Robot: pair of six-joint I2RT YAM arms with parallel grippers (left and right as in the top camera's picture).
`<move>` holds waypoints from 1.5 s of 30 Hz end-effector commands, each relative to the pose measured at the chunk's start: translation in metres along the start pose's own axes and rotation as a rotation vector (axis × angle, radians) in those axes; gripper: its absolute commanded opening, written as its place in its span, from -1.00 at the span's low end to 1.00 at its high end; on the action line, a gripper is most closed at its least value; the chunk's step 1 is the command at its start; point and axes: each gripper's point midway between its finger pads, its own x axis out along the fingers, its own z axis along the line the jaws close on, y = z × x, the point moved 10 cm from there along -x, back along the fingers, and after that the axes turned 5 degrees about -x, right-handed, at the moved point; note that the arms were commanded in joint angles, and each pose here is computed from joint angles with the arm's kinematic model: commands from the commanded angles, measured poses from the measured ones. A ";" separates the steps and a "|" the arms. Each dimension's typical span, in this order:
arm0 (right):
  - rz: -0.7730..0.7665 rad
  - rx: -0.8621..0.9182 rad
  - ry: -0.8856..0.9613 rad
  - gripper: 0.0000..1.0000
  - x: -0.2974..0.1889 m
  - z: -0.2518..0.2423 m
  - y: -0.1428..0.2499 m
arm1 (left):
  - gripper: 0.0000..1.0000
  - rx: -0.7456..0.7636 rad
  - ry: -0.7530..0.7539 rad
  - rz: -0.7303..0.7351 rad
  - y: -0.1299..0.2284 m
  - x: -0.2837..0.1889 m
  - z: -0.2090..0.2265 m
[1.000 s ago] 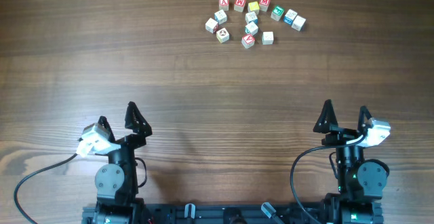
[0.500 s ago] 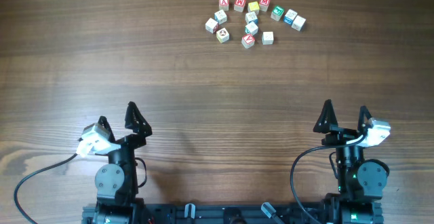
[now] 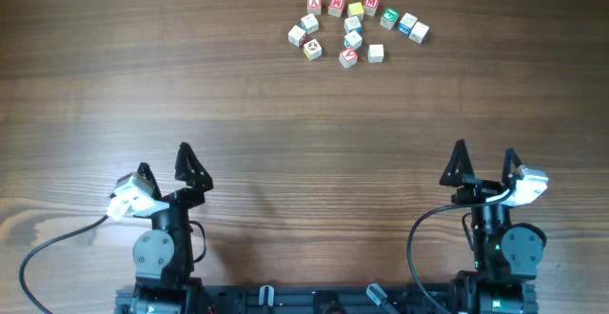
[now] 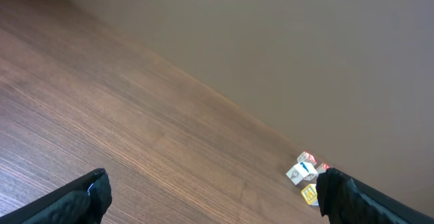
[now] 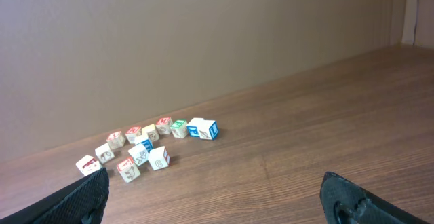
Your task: Form a tower
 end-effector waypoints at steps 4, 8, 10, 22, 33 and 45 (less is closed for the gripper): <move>-0.004 0.007 0.005 1.00 0.000 -0.001 0.000 | 1.00 -0.007 0.007 0.002 0.001 0.000 0.001; -0.004 0.007 0.005 1.00 0.000 -0.001 0.000 | 0.99 0.067 0.140 0.040 -0.002 -0.002 -0.013; -0.004 0.007 0.005 1.00 0.000 -0.001 0.000 | 0.99 0.073 0.135 0.048 -0.015 -0.005 -0.021; -0.004 0.007 0.005 1.00 0.000 -0.001 0.000 | 0.99 0.217 0.161 0.513 -0.096 0.066 -0.139; -0.004 0.007 0.005 1.00 0.000 -0.001 0.000 | 1.00 0.490 0.464 0.801 -0.014 0.196 -0.265; -0.004 0.007 0.005 1.00 0.000 -0.001 0.000 | 1.00 0.685 0.452 0.781 0.108 0.285 -0.219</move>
